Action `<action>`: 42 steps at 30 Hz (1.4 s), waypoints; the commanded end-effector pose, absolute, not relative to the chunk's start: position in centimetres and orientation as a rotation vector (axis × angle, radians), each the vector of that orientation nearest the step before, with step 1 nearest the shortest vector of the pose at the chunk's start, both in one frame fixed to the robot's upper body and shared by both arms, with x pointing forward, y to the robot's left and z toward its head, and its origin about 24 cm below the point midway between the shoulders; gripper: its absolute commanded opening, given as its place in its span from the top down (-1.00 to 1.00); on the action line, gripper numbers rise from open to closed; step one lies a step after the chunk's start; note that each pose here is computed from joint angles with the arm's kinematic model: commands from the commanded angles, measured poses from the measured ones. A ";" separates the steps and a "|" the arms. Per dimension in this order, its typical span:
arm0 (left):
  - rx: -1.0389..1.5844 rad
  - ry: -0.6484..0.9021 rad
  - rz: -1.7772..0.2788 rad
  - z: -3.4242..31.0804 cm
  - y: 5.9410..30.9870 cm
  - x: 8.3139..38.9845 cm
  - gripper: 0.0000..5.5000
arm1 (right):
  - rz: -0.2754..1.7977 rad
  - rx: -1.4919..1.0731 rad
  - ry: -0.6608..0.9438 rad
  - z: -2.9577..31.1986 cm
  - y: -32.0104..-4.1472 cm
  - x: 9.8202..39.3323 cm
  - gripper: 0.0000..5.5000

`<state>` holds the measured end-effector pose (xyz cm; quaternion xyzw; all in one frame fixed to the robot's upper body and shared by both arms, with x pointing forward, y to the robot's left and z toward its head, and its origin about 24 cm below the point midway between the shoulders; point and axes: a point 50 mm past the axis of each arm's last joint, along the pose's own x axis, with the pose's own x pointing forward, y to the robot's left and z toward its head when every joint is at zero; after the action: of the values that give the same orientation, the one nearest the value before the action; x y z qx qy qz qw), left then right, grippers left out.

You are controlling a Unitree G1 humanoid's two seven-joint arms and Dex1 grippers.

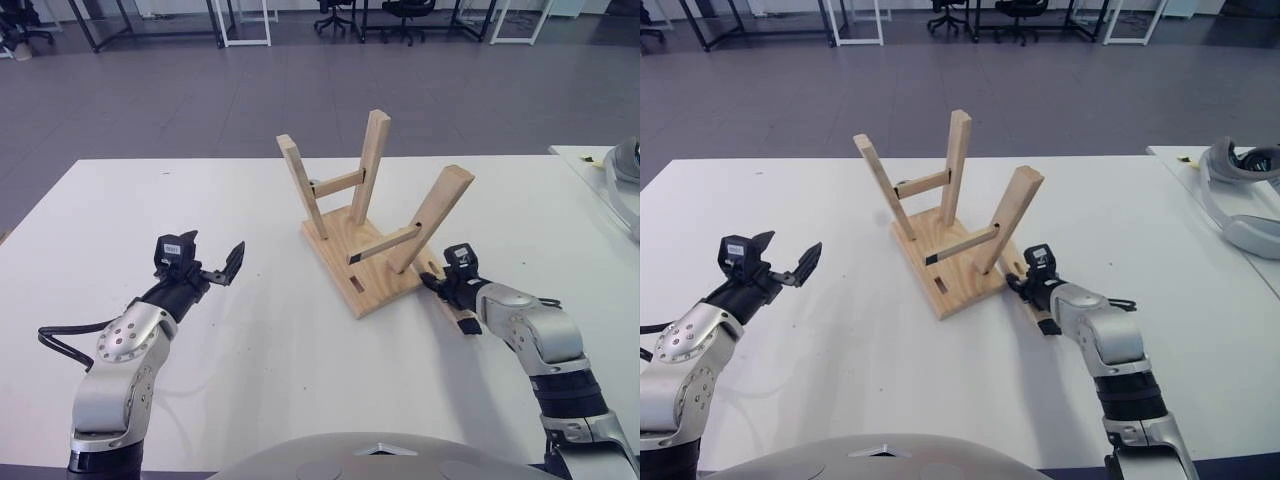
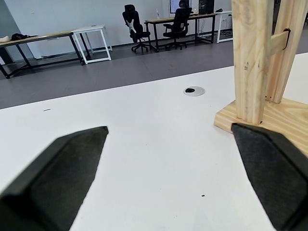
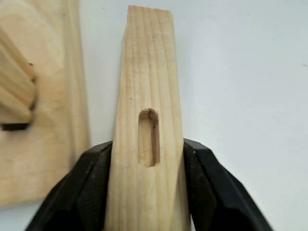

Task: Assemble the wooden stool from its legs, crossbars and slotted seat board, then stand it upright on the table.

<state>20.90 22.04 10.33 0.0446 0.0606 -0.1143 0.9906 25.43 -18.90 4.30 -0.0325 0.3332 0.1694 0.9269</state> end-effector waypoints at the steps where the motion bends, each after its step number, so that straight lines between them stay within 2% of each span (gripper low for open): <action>1: 0.116 0.129 -0.230 10.5 22.2 21.3 -0.71 | 0.500 -0.042 0.734 4.1 -16.9 24.5 0.24; 4: 0.123 0.130 -0.230 10.5 22.3 21.4 -0.71 | 0.523 -0.041 0.756 4.3 -16.8 24.0 0.24; 7: 0.134 0.109 -0.233 10.9 22.1 21.6 -0.71 | 0.324 -0.053 0.637 5.4 -18.5 26.1 0.24; 11: 0.062 -0.092 -0.267 15.8 20.7 23.2 -0.71 | 0.093 -0.012 0.304 10.3 -21.0 30.1 0.24; 13: -0.076 -0.288 -0.353 20.9 18.9 24.8 -0.71 | 0.084 0.013 -0.001 16.7 -21.1 32.4 0.24; 15: -0.217 -0.453 -0.474 26.1 17.1 26.0 -0.71 | 0.175 -0.005 -0.290 23.6 -19.7 33.2 0.24; 17: -0.353 -0.548 -0.590 30.6 15.9 26.9 -0.71 | 0.360 -0.107 -0.515 29.1 -16.4 32.7 0.24; 18: -0.426 -0.562 -0.648 32.3 15.4 27.4 -0.71 | 0.479 -0.152 -0.620 31.5 -14.2 32.0 0.24; 20: -0.537 -0.553 -0.732 34.2 14.9 27.9 -0.71 | 0.664 -0.224 -0.758 34.2 -11.0 30.4 0.24; 23: -0.655 -0.543 -0.842 35.5 14.8 27.1 -0.71 | 0.851 -0.297 -0.835 35.0 -8.4 28.9 0.24; 26: -0.689 -0.592 -0.949 37.1 14.6 25.1 -0.71 | 0.951 -0.323 -0.851 34.4 -6.9 27.9 0.24; 31: -0.661 -0.570 -1.017 36.7 13.7 23.1 -0.71 | 0.934 -0.299 -0.792 34.0 -7.2 28.9 0.24; 36: -0.675 -0.568 -0.937 36.3 14.0 23.9 -0.71 | 0.975 -0.351 -0.790 33.3 -6.9 28.4 0.24; 42: -0.668 -0.586 -0.880 36.3 14.3 24.6 -0.33 | 1.002 -0.410 -0.795 32.6 -6.7 28.0 0.24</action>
<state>24.45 14.36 36.37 -0.3215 -0.2733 -0.4194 0.8038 28.33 -6.49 32.55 -0.1748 -0.3611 0.4649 0.7893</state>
